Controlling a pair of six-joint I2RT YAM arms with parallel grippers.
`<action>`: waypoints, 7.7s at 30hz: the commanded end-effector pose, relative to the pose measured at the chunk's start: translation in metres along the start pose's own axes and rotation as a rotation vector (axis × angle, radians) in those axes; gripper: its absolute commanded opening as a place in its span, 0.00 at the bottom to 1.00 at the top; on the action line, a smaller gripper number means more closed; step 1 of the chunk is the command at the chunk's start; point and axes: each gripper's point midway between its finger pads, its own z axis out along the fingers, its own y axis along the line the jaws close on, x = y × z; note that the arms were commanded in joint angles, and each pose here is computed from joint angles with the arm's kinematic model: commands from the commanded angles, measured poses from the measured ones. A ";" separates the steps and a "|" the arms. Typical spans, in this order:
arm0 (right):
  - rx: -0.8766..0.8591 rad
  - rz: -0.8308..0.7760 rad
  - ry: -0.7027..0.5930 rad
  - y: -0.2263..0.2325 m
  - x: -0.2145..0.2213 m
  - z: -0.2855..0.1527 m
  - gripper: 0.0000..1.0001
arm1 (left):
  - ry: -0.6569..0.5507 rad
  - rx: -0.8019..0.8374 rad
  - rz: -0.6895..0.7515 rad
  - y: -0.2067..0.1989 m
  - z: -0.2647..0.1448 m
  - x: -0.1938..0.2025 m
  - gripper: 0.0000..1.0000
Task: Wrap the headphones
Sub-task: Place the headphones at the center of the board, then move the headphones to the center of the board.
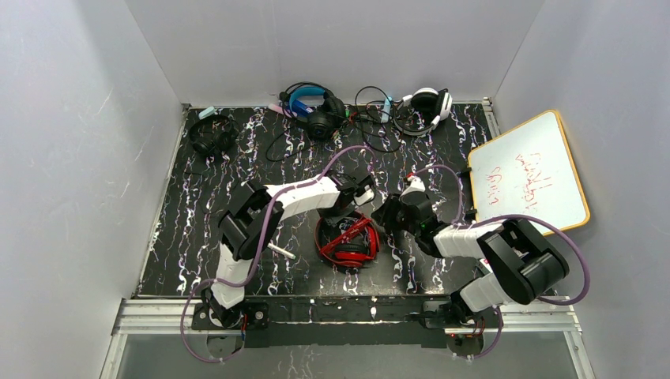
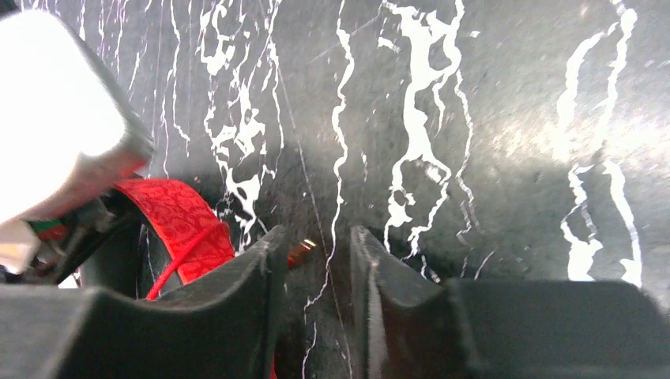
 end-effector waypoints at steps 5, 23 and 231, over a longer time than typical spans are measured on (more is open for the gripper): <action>-0.044 -0.033 0.091 0.005 -0.013 -0.002 0.50 | 0.143 -0.120 0.080 0.017 0.008 0.022 0.00; -0.142 -0.084 0.117 0.039 -0.053 -0.046 0.71 | 0.093 -0.157 -0.019 0.031 -0.025 -0.001 0.88; 0.142 -0.022 -0.284 0.036 -0.168 -0.138 0.73 | -0.122 -0.537 -1.147 0.224 -0.126 0.174 0.98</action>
